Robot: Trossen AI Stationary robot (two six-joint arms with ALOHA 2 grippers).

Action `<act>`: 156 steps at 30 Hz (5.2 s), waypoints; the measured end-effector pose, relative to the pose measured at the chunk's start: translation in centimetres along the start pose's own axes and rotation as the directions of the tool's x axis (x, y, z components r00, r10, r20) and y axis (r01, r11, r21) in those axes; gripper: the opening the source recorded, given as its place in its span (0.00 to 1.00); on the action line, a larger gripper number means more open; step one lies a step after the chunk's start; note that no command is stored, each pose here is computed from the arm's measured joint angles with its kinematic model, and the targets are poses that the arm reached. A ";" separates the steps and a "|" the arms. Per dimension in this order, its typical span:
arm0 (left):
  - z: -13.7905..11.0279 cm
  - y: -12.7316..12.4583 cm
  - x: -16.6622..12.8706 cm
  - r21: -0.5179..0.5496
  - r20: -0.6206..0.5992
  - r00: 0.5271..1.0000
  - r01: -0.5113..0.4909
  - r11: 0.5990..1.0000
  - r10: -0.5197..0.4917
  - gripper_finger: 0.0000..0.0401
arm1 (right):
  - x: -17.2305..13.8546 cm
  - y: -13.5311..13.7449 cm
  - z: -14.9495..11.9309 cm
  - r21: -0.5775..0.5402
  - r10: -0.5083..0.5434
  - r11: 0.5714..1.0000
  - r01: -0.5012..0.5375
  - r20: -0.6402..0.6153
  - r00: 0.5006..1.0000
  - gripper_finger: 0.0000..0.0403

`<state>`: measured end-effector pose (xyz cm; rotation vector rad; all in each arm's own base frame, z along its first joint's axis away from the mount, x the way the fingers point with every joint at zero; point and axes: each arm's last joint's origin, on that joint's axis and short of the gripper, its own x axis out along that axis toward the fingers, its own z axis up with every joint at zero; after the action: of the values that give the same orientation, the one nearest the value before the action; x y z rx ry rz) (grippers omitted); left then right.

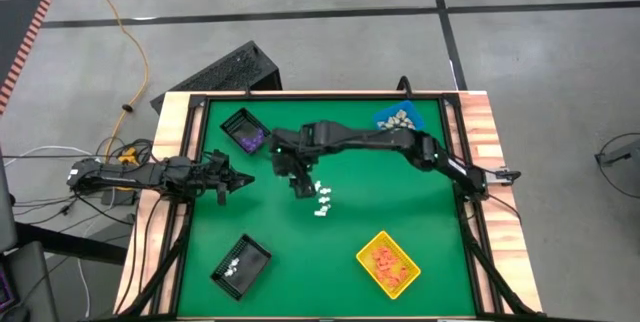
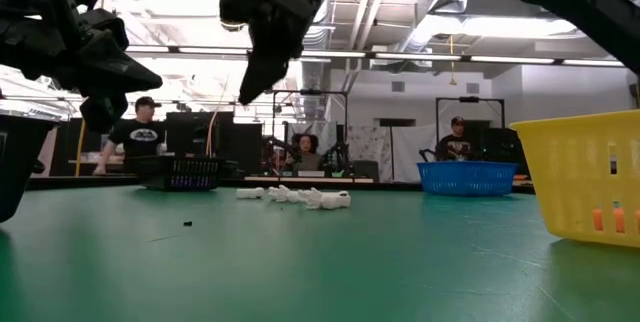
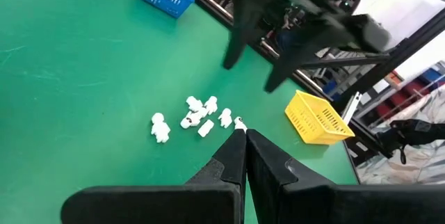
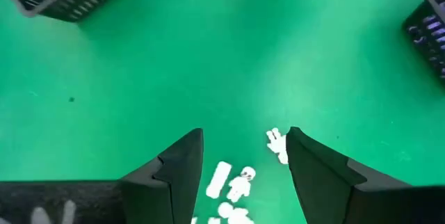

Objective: Sort Halloween decoration
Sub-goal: Put the white skeleton toy into the bottom black basket

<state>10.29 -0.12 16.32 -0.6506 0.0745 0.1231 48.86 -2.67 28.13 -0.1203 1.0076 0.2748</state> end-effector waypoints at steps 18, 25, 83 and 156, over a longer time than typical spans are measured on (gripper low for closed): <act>0.0 0.0 0.0 0.055 0.004 1.000 -0.006 0.998 0.006 0.00 | 5.0 -3.0 -5.3 0.003 0.265 0.964 -0.265 -0.042 0.963 0.55; 0.1 0.1 0.0 0.075 0.024 0.999 -0.029 0.997 0.027 0.00 | -1.0 -4.3 -6.3 -0.019 0.248 0.969 -0.247 0.059 0.967 0.55; 0.1 0.4 0.3 0.128 0.072 0.988 -0.145 0.981 0.137 0.00 | 11.0 -3.9 -12.8 -0.190 0.011 0.978 0.082 0.442 0.897 0.48; -0.1 0.6 0.5 0.108 0.056 0.985 -0.170 0.979 0.165 0.00 | 11.5 9.7 4.9 -0.582 0.521 0.806 -0.107 0.613 0.593 0.14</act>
<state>10.68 0.33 15.85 -0.5277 0.0904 0.2945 55.96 9.69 21.22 -0.2572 0.0685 0.8599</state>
